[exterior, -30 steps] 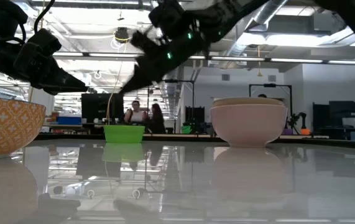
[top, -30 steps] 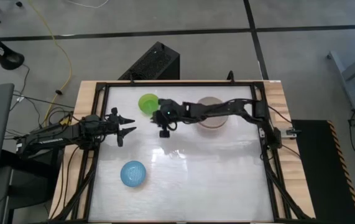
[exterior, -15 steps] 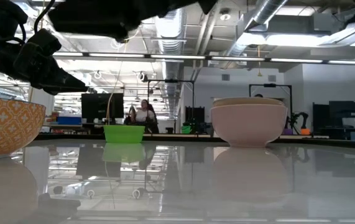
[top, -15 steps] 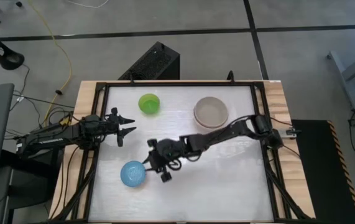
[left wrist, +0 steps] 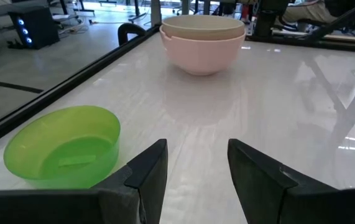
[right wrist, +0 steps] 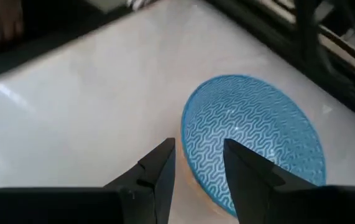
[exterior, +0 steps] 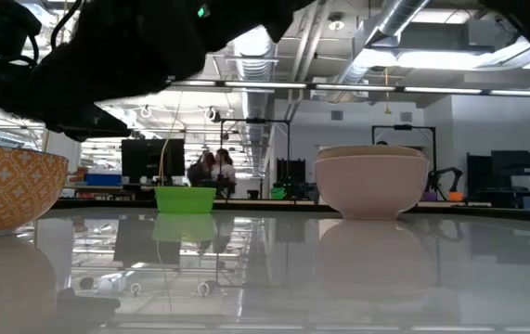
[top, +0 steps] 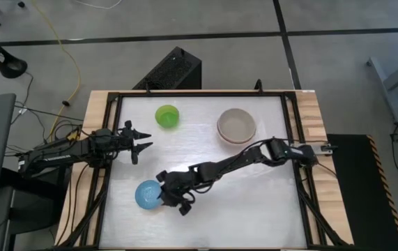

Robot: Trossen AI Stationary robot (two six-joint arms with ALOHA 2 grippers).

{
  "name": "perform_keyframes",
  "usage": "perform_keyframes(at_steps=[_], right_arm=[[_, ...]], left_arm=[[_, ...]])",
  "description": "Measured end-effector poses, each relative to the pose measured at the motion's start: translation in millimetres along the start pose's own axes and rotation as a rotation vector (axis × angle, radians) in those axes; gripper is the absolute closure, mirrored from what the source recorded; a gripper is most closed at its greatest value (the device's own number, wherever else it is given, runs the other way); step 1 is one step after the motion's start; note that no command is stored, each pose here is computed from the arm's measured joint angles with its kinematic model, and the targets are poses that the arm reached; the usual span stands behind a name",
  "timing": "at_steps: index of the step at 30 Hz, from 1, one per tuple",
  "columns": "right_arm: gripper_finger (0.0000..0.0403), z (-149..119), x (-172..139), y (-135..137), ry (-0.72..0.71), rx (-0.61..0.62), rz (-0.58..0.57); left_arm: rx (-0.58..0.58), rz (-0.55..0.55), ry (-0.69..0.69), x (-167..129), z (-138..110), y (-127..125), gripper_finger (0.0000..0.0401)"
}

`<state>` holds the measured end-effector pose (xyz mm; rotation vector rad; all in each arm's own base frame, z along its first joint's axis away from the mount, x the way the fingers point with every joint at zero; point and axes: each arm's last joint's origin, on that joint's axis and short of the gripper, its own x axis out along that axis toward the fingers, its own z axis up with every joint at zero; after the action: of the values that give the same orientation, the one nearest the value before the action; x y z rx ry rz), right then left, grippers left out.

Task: Nest bowls inside each other
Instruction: Stack the blue patterned bowl on top of the gray bowl

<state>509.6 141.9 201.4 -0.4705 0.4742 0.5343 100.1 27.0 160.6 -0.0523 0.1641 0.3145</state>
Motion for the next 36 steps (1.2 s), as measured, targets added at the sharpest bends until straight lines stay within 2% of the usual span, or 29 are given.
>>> perform_keyframes(at_steps=[7,13,26,36], right_arm=[[0.0247,-2.4,18.1,-0.6,0.076,-0.149,0.047],[0.0247,-2.4,21.7,0.0,0.089,-0.261,0.038],[0.0269,-10.8,20.0,-9.4,0.120,-0.270,0.033],[0.0281,-9.2,21.2,-9.5,0.113,-0.467,0.015]], left_arm=[[0.000,0.000,0.000,0.0,0.0,0.0,0.0244],[0.000,0.000,0.000,0.0,0.1,0.0,0.0244],[0.000,0.000,0.000,0.0,0.0,0.0,0.0243],[0.000,0.000,0.000,0.0,0.1,0.0,0.0244]])
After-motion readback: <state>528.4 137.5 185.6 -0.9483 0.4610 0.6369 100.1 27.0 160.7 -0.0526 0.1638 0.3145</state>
